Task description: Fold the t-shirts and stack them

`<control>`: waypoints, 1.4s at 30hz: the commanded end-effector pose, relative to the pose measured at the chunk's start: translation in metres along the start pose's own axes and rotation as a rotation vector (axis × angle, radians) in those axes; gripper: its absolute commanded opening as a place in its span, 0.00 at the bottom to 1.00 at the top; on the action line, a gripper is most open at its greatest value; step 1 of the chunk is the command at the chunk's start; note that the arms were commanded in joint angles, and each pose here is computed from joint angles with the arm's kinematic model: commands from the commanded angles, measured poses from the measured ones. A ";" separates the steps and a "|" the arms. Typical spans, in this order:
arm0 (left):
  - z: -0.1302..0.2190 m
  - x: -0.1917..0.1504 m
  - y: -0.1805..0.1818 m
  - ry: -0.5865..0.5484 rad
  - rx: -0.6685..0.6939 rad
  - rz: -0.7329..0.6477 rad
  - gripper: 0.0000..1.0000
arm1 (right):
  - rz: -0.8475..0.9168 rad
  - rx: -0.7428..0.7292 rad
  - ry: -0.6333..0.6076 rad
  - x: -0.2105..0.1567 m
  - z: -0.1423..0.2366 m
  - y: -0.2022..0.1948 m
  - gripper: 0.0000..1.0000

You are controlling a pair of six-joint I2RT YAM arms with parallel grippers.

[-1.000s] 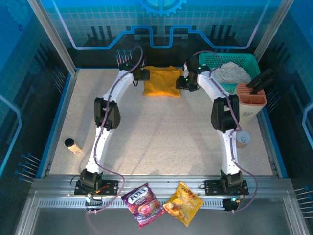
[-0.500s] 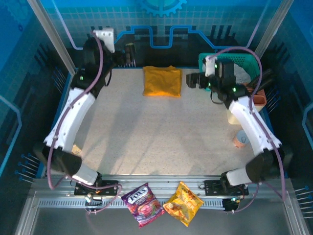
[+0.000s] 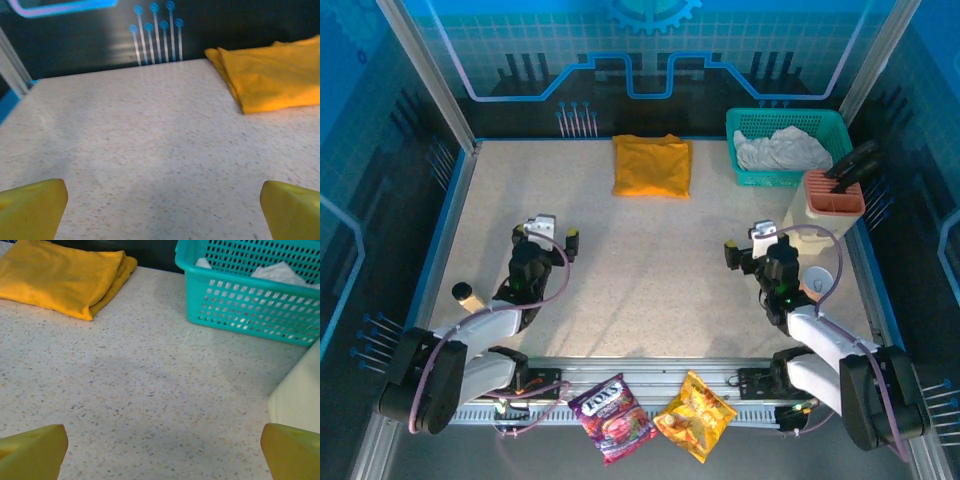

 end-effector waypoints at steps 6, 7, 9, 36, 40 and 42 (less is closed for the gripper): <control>-0.014 -0.012 0.030 -0.109 0.115 0.099 1.00 | -0.020 -0.087 -0.156 0.020 -0.017 -0.016 1.00; -0.019 -0.017 0.024 -0.104 0.079 0.087 0.99 | -0.011 -0.084 -0.181 0.021 -0.018 -0.015 1.00; -0.029 -0.031 0.019 -0.081 0.063 0.073 0.99 | 0.001 -0.084 -0.212 0.020 -0.021 -0.014 1.00; -0.066 -0.041 0.029 0.122 -0.029 0.178 0.99 | -0.082 0.029 -0.030 -0.001 -0.075 -0.019 1.00; -0.067 -0.041 0.029 0.125 -0.029 0.178 1.00 | -0.081 0.029 -0.032 0.000 -0.075 -0.019 1.00; -0.067 -0.041 0.029 0.124 -0.029 0.180 1.00 | -0.081 0.029 -0.030 -0.001 -0.075 -0.018 1.00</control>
Point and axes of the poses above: each hand's point on the last joint's axis, 136 mm out from that joint toward the fingers, its own z axis back along the fingers, its own y axis along the line the jaws close on, x = y × z, the point moved 1 cm from there along z, back along the fingers, and after that the axes turned 3 degrees about z, right-handed, at the moved point
